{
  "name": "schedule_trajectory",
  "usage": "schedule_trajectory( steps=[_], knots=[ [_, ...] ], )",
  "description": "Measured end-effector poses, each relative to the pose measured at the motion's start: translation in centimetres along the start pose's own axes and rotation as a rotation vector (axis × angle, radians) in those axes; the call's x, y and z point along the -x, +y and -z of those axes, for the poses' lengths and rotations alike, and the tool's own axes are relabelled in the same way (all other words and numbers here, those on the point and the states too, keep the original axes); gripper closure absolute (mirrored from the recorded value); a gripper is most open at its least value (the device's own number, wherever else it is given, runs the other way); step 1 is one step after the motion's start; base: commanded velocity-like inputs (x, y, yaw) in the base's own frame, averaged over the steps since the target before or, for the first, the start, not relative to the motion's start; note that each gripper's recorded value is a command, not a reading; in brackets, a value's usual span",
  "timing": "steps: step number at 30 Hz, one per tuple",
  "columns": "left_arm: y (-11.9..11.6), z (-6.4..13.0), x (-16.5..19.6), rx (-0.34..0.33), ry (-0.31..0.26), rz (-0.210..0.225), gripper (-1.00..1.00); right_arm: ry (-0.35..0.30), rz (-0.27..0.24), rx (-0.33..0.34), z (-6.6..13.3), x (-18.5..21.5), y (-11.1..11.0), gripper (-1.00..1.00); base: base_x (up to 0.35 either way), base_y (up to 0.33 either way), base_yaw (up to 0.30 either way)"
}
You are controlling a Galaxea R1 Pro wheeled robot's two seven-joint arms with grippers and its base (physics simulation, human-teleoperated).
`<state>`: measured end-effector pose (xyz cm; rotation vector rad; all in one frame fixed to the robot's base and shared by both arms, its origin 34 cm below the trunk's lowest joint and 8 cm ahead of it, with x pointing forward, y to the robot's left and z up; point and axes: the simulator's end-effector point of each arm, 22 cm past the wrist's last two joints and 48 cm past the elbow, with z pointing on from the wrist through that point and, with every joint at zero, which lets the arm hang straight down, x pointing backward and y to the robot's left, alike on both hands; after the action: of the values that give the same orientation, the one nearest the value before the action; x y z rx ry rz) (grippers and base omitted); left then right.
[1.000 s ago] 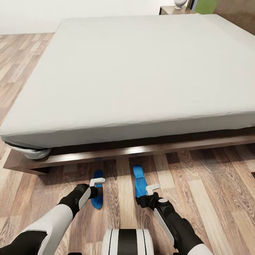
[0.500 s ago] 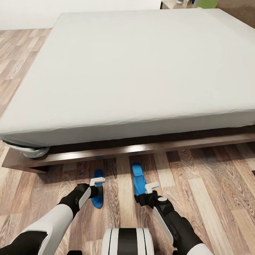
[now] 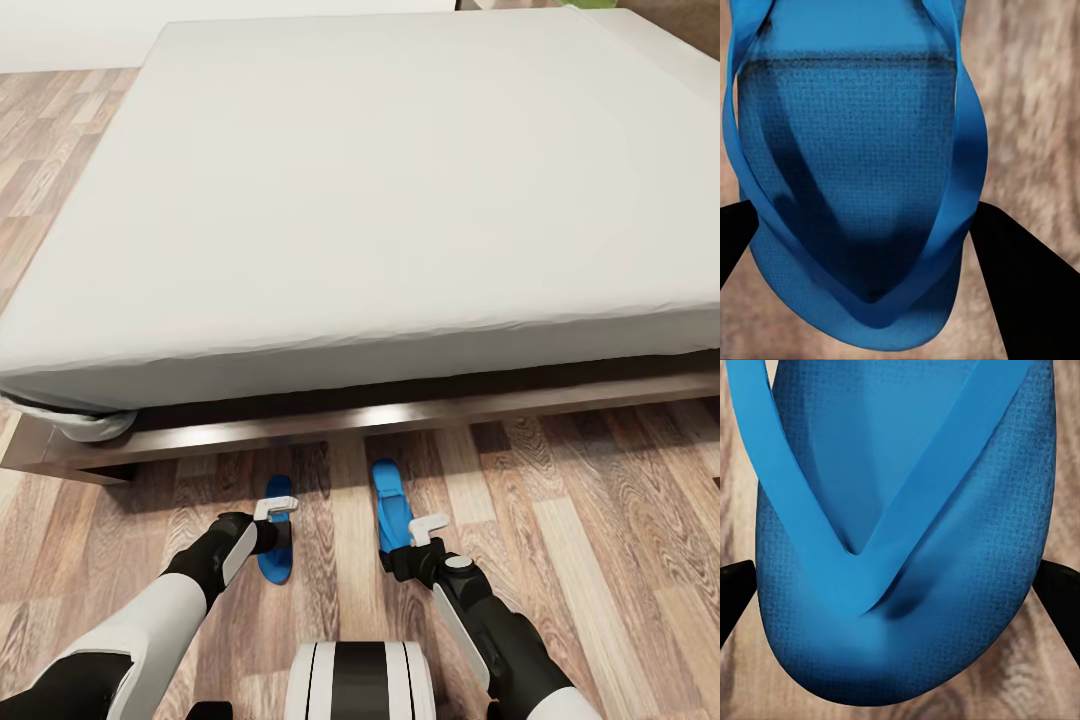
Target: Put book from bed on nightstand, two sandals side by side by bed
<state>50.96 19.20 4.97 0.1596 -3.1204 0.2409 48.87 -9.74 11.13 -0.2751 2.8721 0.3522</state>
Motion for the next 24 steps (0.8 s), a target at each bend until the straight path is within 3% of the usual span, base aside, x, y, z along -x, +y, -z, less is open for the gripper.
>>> schedule_trajectory(
  steps=[3, 4, 19, 24],
  knots=[
    [0.0, 0.0, 0.0, 0.000, 0.000, 0.001, 1.00, 0.000, 0.000, 0.000, 0.0, 0.0, 0.0, 1.00, 0.000, 0.000, 0.000],
    [0.0, 0.0, 0.0, 0.000, 0.000, 0.001, -1.00, 0.000, 0.000, 0.000, 0.0, 0.0, 0.0, 1.00, 0.000, 0.000, 0.000],
    [0.3, -0.5, -0.8, 0.005, -0.001, 0.010, -1.00, 0.001, -0.003, -0.003, 0.0, -0.1, -0.2, 1.00, 0.000, 0.000, 0.000],
    [0.0, 0.5, 0.2, 0.000, -0.024, 0.009, -1.00, -0.018, 0.002, -0.007, 0.6, 0.9, -0.2, 1.00, 0.000, 0.000, 0.000]
  ],
)
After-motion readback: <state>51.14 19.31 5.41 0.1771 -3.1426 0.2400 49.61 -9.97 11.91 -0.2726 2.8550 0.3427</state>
